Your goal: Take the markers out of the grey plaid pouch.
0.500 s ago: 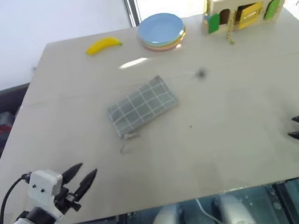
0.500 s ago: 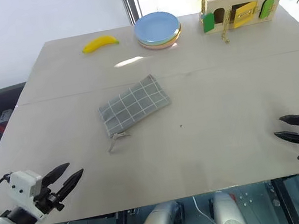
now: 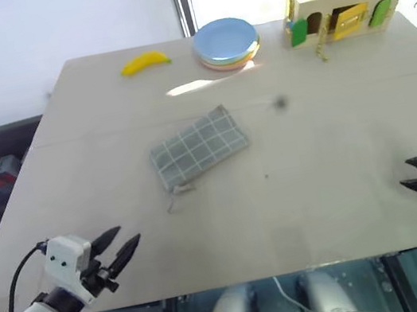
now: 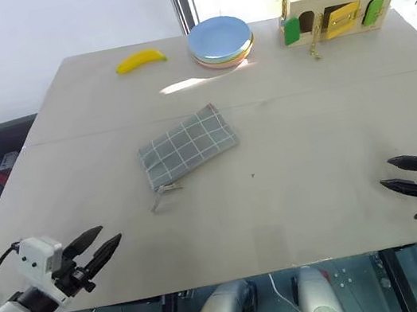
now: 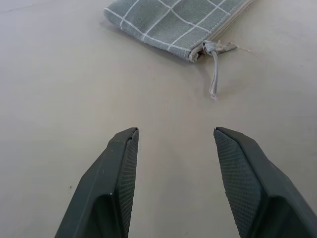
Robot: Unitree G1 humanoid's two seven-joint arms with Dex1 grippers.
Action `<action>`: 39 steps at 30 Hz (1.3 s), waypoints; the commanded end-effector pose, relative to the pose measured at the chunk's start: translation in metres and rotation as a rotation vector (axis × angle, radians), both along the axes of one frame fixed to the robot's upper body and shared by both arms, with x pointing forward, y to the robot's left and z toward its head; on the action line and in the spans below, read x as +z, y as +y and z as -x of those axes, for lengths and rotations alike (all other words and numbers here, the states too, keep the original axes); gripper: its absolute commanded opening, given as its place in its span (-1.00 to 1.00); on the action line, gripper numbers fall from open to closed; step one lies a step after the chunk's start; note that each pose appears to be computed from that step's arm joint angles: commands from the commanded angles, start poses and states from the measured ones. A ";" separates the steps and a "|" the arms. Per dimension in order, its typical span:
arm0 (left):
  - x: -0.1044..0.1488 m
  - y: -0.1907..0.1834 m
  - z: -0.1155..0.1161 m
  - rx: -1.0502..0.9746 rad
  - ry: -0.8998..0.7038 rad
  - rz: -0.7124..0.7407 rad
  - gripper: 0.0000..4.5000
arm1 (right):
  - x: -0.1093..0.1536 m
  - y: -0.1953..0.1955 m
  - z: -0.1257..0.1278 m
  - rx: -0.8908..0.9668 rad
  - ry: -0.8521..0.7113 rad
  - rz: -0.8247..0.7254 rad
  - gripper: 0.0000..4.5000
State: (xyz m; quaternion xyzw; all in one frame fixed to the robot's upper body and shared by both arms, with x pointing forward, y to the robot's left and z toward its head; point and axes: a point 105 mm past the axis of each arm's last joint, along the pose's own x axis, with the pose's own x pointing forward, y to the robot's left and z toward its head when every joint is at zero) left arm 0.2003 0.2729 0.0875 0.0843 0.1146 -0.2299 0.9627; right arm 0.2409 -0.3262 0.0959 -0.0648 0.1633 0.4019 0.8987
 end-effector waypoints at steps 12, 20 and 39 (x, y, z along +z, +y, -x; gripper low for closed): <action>0.001 -0.005 -0.004 -0.015 0.003 0.067 0.10 | 0.014 0.001 0.002 -0.006 -0.045 -0.005 0.45; 0.014 0.006 -0.023 -0.004 -0.064 0.002 0.98 | 0.016 0.004 0.002 -0.005 -0.046 -0.017 0.45; 0.003 -0.010 -0.091 -0.460 -0.433 -0.821 0.98 | 0.073 0.080 0.014 0.296 -0.117 -0.277 0.45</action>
